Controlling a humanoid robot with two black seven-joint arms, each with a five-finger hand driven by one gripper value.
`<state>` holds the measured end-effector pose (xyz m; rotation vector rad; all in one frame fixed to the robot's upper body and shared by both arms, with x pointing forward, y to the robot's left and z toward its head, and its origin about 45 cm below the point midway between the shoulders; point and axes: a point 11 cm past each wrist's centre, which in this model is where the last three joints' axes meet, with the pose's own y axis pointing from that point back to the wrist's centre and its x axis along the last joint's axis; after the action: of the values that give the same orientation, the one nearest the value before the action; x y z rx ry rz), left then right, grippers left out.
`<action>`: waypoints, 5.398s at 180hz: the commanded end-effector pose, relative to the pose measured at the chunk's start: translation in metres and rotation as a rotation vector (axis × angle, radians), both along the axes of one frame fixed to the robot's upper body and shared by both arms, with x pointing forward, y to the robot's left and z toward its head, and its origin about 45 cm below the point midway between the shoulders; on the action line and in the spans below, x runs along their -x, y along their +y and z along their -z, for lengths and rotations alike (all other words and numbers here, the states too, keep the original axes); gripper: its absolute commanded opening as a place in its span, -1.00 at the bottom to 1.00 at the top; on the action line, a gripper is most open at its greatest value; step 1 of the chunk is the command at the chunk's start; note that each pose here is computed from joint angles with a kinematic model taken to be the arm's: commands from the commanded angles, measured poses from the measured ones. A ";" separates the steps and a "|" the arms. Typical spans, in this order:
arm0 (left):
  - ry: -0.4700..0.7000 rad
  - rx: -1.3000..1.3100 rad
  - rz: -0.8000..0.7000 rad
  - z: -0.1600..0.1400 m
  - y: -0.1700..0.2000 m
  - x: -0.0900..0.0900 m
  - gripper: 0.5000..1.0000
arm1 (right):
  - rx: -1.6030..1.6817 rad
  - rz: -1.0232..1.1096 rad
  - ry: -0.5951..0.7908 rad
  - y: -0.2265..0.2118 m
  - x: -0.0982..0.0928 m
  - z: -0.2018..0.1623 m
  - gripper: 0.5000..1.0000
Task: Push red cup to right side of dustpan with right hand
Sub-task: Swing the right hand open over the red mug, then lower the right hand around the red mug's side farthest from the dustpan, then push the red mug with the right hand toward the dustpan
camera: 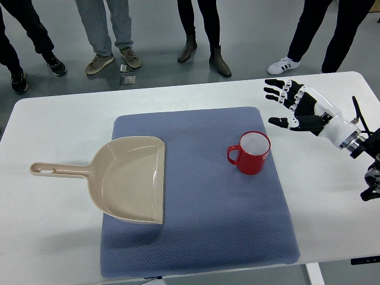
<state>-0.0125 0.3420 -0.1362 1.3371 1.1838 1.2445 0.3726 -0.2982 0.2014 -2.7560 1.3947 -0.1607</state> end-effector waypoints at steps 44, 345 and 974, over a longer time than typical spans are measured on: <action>0.000 0.000 0.000 0.000 0.000 0.000 1.00 | 0.151 -0.038 -0.040 0.007 0.003 0.009 0.71; 0.000 0.000 0.000 0.000 0.000 0.000 1.00 | 0.231 -0.066 -0.051 0.036 0.014 0.039 0.71; 0.000 0.000 0.000 0.000 0.000 0.000 1.00 | -0.066 0.119 0.158 0.059 0.022 0.091 0.71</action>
<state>-0.0126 0.3420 -0.1362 1.3371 1.1839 1.2445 0.3510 -0.2406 0.1114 -2.6933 1.5752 0.0766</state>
